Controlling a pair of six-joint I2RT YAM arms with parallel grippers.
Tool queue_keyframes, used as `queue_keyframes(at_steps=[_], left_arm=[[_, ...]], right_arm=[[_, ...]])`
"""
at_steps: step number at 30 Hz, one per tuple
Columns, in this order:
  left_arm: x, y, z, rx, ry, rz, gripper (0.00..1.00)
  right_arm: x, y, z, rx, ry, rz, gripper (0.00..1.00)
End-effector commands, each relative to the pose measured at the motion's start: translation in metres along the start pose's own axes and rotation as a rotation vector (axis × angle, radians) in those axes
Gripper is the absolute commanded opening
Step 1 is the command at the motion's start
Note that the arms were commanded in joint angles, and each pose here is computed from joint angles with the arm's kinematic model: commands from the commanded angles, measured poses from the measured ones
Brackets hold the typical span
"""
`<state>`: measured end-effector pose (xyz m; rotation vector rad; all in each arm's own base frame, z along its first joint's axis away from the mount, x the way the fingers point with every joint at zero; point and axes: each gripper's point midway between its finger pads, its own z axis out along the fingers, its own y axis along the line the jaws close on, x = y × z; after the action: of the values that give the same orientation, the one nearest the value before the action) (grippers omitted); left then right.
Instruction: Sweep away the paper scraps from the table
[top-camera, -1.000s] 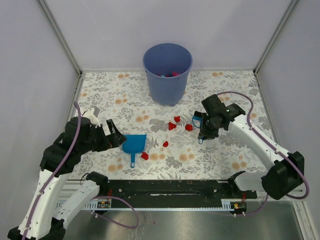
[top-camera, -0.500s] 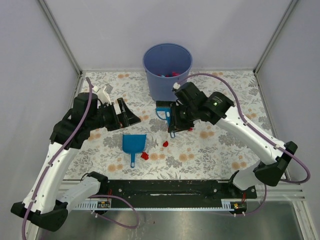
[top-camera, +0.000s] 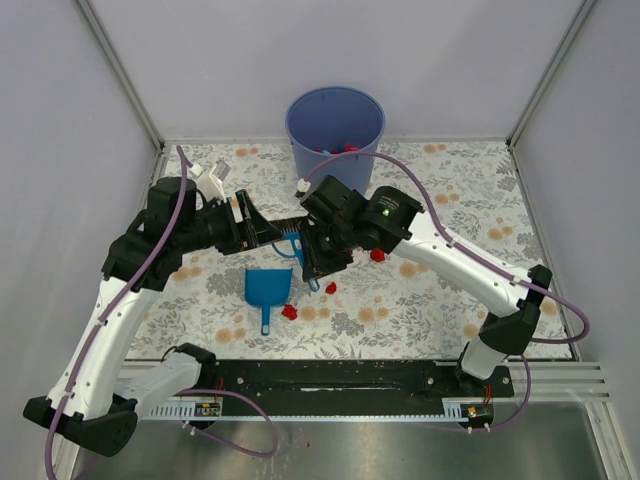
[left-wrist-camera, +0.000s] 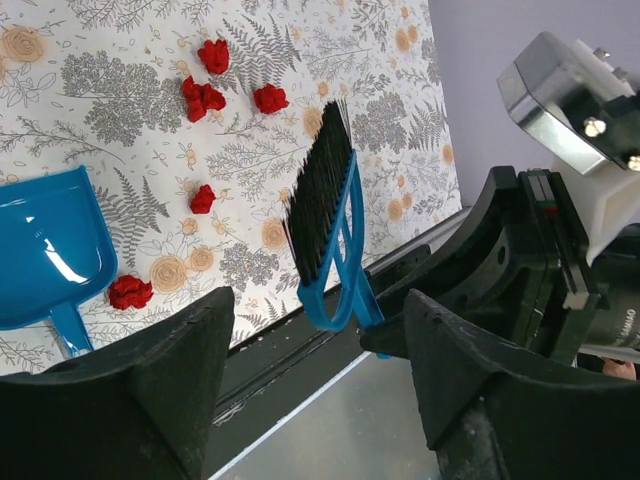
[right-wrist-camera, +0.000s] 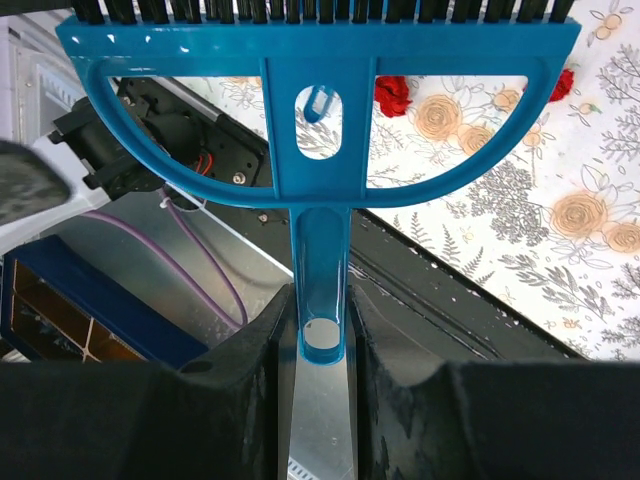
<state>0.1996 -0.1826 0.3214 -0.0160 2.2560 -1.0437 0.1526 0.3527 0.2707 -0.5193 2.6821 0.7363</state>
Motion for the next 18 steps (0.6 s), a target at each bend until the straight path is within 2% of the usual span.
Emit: queue_keyframes(at_steps=[1,7,13,15,18], left_arm=[[-0.012,-0.011,-0.003,0.04,-0.049,0.032,0.7],[-0.015,-0.01,-0.001,0.031,-0.053,0.032,0.52],[-0.019,-0.009,0.0,0.022,-0.063,0.038,0.41],[-0.021,-0.01,0.0,0.022,-0.068,0.04,0.3],[-0.022,-0.009,0.0,0.016,-0.073,0.038,0.08]], right_arm=[[-0.01,0.017,-0.011,-0.031,-0.045,-0.031,0.11],[-0.012,0.036,-0.014,-0.091,-0.052,-0.08,0.11],[-0.011,0.043,-0.015,-0.123,-0.05,-0.117,0.11],[-0.011,0.045,-0.016,-0.13,-0.054,-0.123,0.1],[-0.013,0.047,-0.018,-0.135,-0.067,-0.128,0.1]])
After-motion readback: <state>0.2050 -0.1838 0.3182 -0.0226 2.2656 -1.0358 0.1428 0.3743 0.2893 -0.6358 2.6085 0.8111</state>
